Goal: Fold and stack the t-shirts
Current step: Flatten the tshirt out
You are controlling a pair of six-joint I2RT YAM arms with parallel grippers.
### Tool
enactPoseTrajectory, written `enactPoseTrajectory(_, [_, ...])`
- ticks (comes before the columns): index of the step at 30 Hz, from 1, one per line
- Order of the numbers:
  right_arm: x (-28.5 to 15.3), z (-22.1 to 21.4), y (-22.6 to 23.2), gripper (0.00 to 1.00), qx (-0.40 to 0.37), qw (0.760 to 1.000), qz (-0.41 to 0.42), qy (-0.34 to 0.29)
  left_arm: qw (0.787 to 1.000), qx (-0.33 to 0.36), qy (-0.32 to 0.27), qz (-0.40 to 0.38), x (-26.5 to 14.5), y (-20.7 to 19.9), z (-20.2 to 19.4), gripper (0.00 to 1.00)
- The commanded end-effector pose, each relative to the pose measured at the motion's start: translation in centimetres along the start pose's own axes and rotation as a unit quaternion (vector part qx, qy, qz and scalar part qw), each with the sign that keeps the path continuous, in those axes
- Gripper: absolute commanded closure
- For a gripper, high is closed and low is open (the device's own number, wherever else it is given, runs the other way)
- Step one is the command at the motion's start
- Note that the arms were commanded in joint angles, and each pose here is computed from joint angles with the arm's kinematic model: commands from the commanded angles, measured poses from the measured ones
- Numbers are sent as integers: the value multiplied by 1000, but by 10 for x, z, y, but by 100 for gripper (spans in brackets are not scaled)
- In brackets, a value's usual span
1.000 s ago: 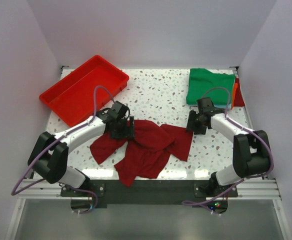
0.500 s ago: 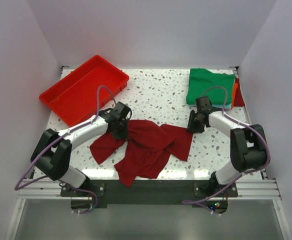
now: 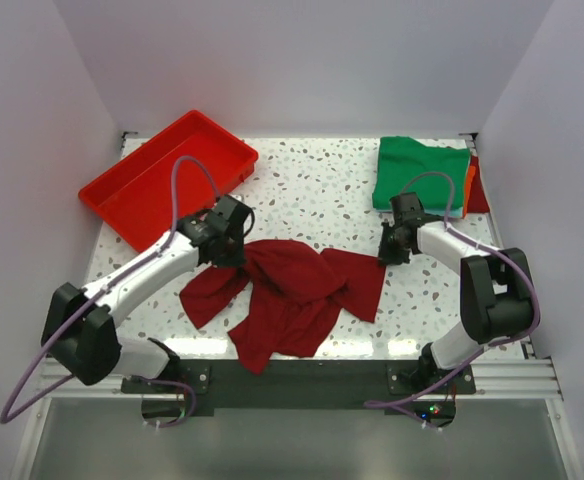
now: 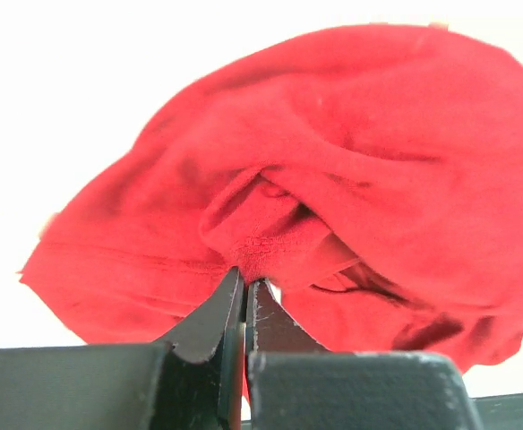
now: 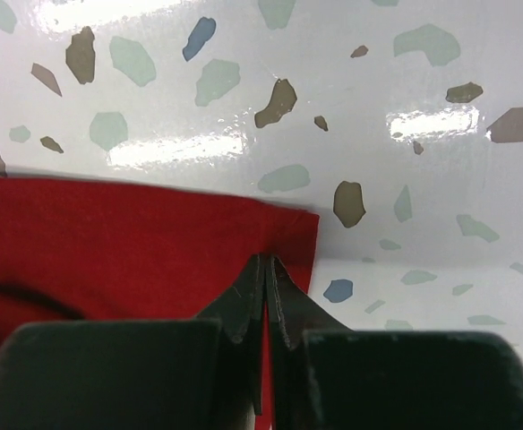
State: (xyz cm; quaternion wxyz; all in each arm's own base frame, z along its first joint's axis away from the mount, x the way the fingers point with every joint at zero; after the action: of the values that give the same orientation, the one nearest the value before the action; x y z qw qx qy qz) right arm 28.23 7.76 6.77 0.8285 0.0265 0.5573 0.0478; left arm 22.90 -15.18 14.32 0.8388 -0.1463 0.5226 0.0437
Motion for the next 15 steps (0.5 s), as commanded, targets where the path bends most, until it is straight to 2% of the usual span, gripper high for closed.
enactPoseTrajectory(1, [-10, 19, 1, 100, -13, 1000, -10, -25, 996, -18, -88, 10, -49, 10, 39, 100])
enactPoseTrajectory(3, [-19, 27, -1, 100, -15, 999, -18, -40, 993, -37, -110, 23, -62, 24, 52, 100])
enactPoseTrajectory(7, [-37, 32, -4, 100, -17, 998, -31, -53, 984, -62, -169, 2, -90, 43, 72, 100])
enactPoseTrajectory(11, [-43, 35, -1, 100, -19, 998, -24, -56, 985, -51, -160, 37, -79, 62, 65, 100])
enactPoseTrajectory(15, [-36, 30, -2, 100, -17, 999, -24, -43, 982, -28, -148, 115, -62, 89, 59, 100])
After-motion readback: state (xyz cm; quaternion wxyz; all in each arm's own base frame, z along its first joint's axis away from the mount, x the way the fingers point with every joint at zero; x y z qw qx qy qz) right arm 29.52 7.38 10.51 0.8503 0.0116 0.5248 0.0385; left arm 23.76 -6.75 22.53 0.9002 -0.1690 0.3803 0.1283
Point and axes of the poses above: each gripper's point midway between its finger pads, its own x axis out along the fingers, its own y axis along the line the jaws close on, z = x × y, the point moved 5 cm from there along -x, back along the fingers, and after that the axes turned 14 degrees about -x, right-handed, at the moved point
